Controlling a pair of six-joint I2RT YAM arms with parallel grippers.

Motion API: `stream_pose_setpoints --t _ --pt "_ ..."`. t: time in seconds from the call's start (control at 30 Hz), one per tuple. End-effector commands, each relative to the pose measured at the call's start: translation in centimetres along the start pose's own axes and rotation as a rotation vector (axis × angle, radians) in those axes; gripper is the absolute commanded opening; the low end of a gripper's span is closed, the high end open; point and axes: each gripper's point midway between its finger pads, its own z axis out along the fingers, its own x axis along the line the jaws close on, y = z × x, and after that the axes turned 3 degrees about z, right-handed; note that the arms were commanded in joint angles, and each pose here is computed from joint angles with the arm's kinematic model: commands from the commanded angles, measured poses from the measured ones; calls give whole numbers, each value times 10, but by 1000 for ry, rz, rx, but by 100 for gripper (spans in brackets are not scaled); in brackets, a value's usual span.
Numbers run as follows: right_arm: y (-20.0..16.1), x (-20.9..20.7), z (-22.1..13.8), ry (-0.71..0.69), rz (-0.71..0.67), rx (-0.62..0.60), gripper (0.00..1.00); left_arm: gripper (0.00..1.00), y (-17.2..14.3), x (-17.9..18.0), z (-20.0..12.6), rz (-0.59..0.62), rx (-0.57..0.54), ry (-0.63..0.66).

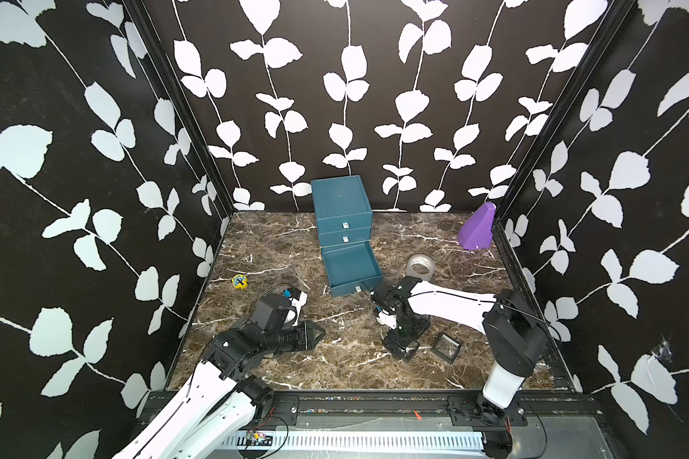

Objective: Place the brooch boxes into the drawer by color
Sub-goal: Pick up the brooch box from the center of the board.

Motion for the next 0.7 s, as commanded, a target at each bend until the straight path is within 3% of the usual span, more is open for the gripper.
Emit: stream_pose_setpoints --t 0.0,0.47,0.67 --pt "-1 1 7 -6 -2 19 98 41 11 -8 -6 35 -35 -15" --pt "-11 -7 26 -46 55 48 79 40 18 -13 -5 52 -39 -17" --pt "-2 -11 16 -69 91 -26 62 39 20 -14 -4 55 -41 -19"
